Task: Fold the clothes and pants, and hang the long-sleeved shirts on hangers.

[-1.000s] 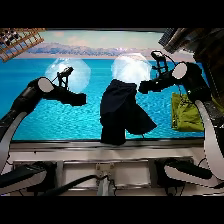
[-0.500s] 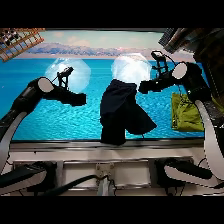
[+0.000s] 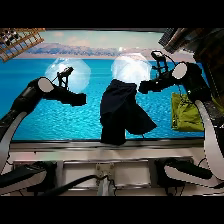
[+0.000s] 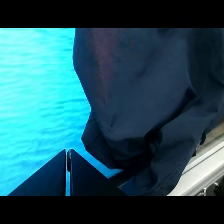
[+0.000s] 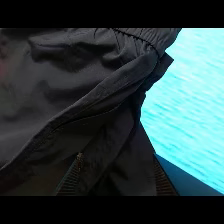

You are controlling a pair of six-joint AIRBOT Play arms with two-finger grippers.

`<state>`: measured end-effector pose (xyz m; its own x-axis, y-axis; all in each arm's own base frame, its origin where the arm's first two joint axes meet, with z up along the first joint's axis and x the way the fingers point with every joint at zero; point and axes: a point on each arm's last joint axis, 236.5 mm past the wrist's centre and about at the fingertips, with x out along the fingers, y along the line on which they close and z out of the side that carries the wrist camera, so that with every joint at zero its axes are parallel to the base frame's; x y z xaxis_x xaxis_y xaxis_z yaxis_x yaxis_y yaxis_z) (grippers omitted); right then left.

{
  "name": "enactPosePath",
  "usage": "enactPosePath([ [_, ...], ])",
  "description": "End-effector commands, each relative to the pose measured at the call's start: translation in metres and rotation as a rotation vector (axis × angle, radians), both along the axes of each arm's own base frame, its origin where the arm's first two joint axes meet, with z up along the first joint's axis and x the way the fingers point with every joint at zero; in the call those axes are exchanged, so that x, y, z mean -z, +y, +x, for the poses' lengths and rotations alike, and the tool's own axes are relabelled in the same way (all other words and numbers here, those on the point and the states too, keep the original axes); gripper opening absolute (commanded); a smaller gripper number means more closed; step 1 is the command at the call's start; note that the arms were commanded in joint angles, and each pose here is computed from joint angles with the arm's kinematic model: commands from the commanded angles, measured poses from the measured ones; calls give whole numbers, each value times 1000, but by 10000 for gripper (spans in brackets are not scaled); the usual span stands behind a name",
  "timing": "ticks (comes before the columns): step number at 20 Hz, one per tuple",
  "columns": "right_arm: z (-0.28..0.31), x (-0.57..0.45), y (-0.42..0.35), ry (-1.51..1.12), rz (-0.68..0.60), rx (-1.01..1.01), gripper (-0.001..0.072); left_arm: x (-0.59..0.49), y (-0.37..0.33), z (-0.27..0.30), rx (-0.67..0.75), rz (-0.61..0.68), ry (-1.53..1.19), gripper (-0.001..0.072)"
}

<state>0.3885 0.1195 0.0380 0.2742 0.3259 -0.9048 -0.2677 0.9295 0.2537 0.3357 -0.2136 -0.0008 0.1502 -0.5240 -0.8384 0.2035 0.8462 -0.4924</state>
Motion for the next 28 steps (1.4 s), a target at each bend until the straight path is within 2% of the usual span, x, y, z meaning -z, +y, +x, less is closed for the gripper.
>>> enactPosePath([
  [1,0,0,1,1,0,-2,500,0,0,0,1,0,-1,9],
  [12,0,0,0,-1,0,-1,500,0,0,1,0,0,-2,9],
  [21,48,-21,2,-206,39,70,500,-1,-3,1,-1,2,-13,8],
  [23,38,-17,6,-161,48,57,500,-17,-16,-12,37,-13,-32,8],
  [26,11,-6,7,-44,35,17,500,-56,-53,-47,166,-50,-130,8],
  [28,4,-3,7,-14,31,7,499,-71,-64,-65,199,-26,-181,8],
])
